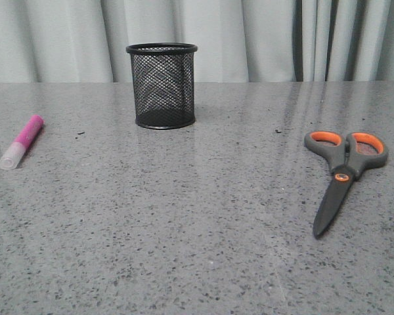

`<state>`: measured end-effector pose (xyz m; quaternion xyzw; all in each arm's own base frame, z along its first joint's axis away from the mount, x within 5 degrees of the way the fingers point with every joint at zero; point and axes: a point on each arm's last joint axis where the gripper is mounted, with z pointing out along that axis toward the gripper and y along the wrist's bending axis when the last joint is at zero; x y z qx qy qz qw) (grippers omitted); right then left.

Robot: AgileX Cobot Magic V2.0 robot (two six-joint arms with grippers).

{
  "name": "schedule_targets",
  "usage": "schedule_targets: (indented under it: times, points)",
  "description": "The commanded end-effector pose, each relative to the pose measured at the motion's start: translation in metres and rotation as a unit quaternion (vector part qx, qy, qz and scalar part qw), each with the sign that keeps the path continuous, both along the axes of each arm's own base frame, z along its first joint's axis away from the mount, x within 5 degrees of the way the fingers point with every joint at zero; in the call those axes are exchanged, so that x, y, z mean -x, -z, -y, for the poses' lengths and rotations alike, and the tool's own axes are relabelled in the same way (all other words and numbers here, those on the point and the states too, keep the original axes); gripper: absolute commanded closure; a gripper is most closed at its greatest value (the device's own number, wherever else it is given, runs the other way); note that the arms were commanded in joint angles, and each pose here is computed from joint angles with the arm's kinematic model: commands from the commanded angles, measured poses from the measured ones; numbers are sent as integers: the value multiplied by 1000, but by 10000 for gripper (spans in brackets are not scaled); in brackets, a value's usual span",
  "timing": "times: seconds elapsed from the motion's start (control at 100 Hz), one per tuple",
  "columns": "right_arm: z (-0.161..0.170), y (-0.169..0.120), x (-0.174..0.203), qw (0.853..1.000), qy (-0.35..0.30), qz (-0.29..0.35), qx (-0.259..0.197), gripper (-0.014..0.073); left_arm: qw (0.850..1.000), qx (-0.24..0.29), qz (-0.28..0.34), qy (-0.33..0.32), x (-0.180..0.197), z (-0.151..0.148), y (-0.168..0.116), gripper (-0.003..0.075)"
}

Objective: Put pen and scissors into bin
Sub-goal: 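Move the left gripper toward the pink highlighter pen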

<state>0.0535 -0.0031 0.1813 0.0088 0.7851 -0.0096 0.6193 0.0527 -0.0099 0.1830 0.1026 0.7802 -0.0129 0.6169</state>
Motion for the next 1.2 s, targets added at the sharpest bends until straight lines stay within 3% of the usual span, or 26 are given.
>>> schedule_targets:
  times: [0.0, 0.68, 0.83, 0.95, 1.02, 1.06, 1.14, 1.19]
  points:
    - [0, 0, 0, 1000, -3, 28, 5, 664, 1000, 13, 16, -5, 0, 0, 9, 739]
    - [0, -2, 0, 999, -3, 35, 11, 664, 1000, 13, 16, -5, 0, 0, 9, 739]
    - [-3, -16, -2, 993, -14, 114, 9, 664, 1000, 13, 16, -5, 0, 0, 9, 739]
    - [-4, -39, 1, 969, -21, 236, -68, 664, 999, 18, 37, -9, -1, -1, 5, 739]
    - [-3, -49, 4, 952, -21, 292, -85, 664, 994, 87, 71, -16, -2, 0, -3, 739]
    - [-3, -51, 5, 949, -21, 304, -85, 664, 982, 165, 93, -25, -2, -1, -9, 739]
    - [-2, -50, 4, 949, -16, 291, -119, 664, 947, 289, 130, -53, -2, -6, -19, 739]
    - [-2, -46, 3, 952, -14, 271, -142, 664, 911, 380, 139, -74, -2, -10, -23, 739]
